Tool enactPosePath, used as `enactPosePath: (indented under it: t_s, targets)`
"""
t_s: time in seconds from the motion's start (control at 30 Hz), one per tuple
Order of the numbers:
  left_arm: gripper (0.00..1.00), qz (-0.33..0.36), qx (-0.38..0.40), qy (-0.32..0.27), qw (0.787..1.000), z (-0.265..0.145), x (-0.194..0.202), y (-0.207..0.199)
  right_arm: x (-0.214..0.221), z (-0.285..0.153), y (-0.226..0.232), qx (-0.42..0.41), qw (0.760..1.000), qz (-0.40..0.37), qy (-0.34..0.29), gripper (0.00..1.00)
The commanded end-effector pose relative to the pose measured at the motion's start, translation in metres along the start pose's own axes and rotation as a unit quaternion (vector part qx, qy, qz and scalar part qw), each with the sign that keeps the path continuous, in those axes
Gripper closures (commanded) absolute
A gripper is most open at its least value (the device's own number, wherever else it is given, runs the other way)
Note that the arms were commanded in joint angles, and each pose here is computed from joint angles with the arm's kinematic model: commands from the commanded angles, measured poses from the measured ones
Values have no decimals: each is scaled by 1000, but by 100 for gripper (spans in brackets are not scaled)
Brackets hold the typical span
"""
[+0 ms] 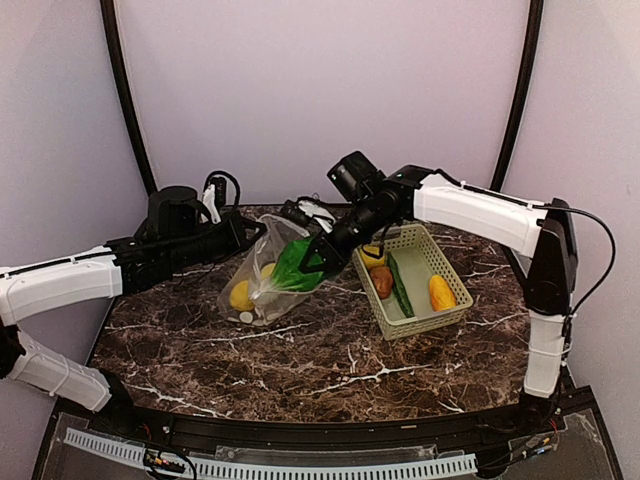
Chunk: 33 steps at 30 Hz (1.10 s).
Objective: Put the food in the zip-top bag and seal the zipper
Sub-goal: Adjust the fake vegetable in the zipper food storage bag.
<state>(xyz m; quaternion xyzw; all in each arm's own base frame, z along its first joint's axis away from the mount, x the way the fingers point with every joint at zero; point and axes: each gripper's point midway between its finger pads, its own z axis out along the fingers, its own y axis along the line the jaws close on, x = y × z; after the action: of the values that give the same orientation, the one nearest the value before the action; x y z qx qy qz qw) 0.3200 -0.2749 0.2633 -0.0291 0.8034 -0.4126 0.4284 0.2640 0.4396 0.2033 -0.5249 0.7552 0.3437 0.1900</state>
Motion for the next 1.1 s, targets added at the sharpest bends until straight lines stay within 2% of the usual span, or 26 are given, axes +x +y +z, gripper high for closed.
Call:
enactPosePath:
  t_s: [0.0, 0.17, 0.33, 0.57, 0.77, 0.97, 1.07]
  targets:
    - [99, 9, -9, -2, 1000, 1, 1, 7, -39, -54, 23, -5, 995, -45, -87, 100]
    - [99, 16, 7, 5, 1000, 5, 1, -1, -41, -53, 38, -59, 992, -52, -96, 100]
    - [99, 32, 38, 15, 999, 10, 0, -16, -36, -31, 44, -135, 988, -32, -72, 100]
    - [99, 44, 65, 8, 997, 5, -5, -28, -30, -12, 41, -167, 984, -14, -56, 100]
    - [99, 18, 102, 12, 995, 9, 1, -35, -30, 10, 37, -216, 975, 18, -50, 100]
    - [99, 13, 123, 18, 992, 8, 3, -43, -31, 39, 6, -167, 984, 35, -43, 100]
    - [99, 14, 121, 15, 992, 6, 2, -42, -33, 48, -18, -105, 993, 43, -41, 88]
